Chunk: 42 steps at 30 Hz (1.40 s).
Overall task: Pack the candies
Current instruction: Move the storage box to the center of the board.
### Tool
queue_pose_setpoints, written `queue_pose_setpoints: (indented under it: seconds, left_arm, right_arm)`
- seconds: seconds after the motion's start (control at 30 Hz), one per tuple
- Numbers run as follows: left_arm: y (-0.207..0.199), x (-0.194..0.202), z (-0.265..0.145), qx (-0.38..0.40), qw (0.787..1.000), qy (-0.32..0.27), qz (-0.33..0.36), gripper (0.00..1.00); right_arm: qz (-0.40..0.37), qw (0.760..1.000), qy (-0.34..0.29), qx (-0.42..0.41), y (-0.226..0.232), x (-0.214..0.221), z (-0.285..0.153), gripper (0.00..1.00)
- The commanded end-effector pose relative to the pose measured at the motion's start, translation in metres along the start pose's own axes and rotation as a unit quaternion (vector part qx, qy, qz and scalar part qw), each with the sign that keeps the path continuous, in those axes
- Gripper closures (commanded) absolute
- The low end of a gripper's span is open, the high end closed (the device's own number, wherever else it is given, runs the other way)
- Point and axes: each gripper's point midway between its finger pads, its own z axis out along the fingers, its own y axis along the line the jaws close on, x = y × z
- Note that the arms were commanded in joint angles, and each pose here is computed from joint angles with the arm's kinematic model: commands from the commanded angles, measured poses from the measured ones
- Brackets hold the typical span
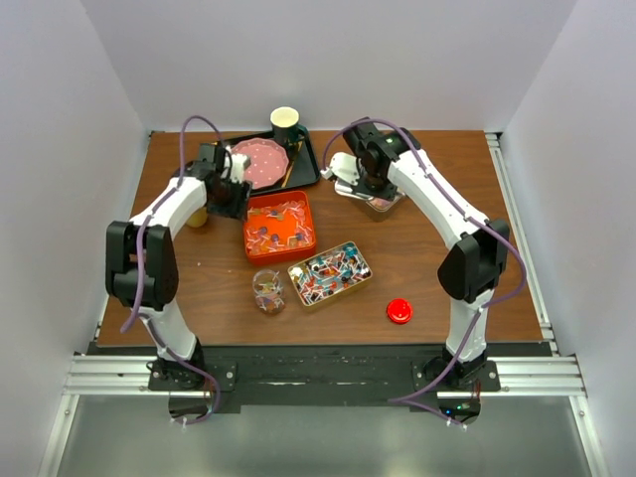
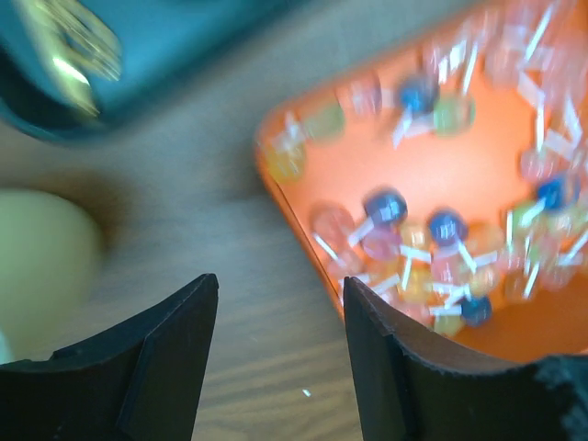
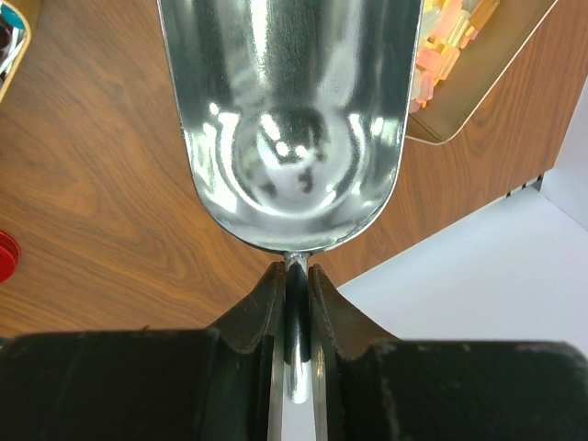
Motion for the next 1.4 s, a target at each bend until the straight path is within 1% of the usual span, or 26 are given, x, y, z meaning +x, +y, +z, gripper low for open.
queue_pose_setpoints:
  seconds: [0.0,0.07,0.1,0.13,0.17,0.2,0.27,0.3,0.37,0.4,0.47,0.5,0.53,0.6,0.73,0.97,1.07,1.23,1.37]
  left_arm:
    - [0.013,-0.103,-0.074,-0.066,0.98,-0.186,0.023,0.38]
    - [-0.002,-0.133,-0.083,-0.04,0.968,-0.244,0.044,0.35]
    - [-0.023,-0.138,-0.073,-0.006,0.968,-0.244,0.063,0.35]
    - [-0.033,-0.156,-0.078,0.001,0.963,-0.259,0.072,0.34]
    - [-0.044,-0.161,-0.072,0.016,0.965,-0.254,0.066,0.34]
    - [-0.057,-0.16,-0.048,0.049,0.97,-0.23,0.064,0.34]
    - [-0.089,-0.185,-0.049,0.092,0.962,-0.253,0.044,0.34]
    - [-0.112,-0.186,-0.036,0.121,0.96,-0.248,0.052,0.33]
    - [-0.138,-0.208,-0.037,0.151,0.949,-0.271,0.054,0.32]
    - [-0.156,-0.208,-0.018,0.168,0.95,-0.259,0.055,0.32]
    - [-0.175,-0.231,-0.019,0.188,0.939,-0.286,0.026,0.3]
    - [-0.185,-0.23,-0.002,0.193,0.941,-0.277,0.017,0.3]
    - [-0.193,-0.239,-0.004,0.196,0.937,-0.288,0.003,0.28]
    - [-0.201,-0.247,0.01,0.176,0.938,-0.297,-0.008,0.25]
    - [-0.213,-0.252,0.032,0.143,0.94,-0.309,0.003,0.23]
    - [-0.235,-0.233,0.082,0.113,0.949,-0.291,0.034,0.22]
    - [-0.234,-0.223,0.099,0.086,0.955,-0.281,0.039,0.22]
    - [-0.238,-0.215,0.114,0.076,0.957,-0.274,0.056,0.23]
    - [-0.239,-0.21,0.115,0.075,0.958,-0.267,0.073,0.23]
  right_arm:
    - [0.027,0.999,-0.024,0.039,-0.018,-0.004,-0.018,1.0]
    - [0.057,0.997,-0.031,0.049,-0.028,-0.001,-0.021,1.0]
    - [0.069,0.996,-0.034,0.055,-0.033,-0.001,-0.021,1.0]
    - [0.083,0.994,-0.031,0.069,-0.04,0.003,-0.023,1.0]
    - [0.098,0.992,-0.029,0.081,-0.051,0.011,-0.025,1.0]
    - [0.111,0.989,-0.033,0.096,-0.06,0.014,-0.028,1.0]
    - [0.142,0.983,-0.027,0.114,-0.075,0.031,-0.03,1.0]
    - [0.156,0.98,-0.028,0.122,-0.08,0.035,-0.033,1.0]
    - [0.172,0.977,-0.018,0.128,-0.086,0.05,-0.031,1.0]
    - [0.175,0.976,-0.015,0.128,-0.086,0.054,-0.031,1.0]
    - [0.18,0.976,-0.007,0.122,-0.081,0.064,-0.03,1.0]
    - [0.18,0.976,-0.006,0.118,-0.078,0.067,-0.03,1.0]
    - [0.183,0.976,-0.006,0.119,-0.077,0.071,-0.033,1.0]
    - [0.184,0.977,0.002,0.111,-0.071,0.079,-0.031,1.0]
    - [0.192,0.976,0.011,0.099,-0.063,0.096,-0.029,1.0]
    - [0.21,0.973,0.011,0.092,-0.056,0.115,-0.036,1.0]
    - [0.212,0.973,0.01,0.088,-0.053,0.117,-0.037,1.0]
    - [0.213,0.974,0.009,0.08,-0.049,0.118,-0.035,1.0]
    - [0.212,0.974,0.01,0.076,-0.047,0.118,-0.034,1.0]
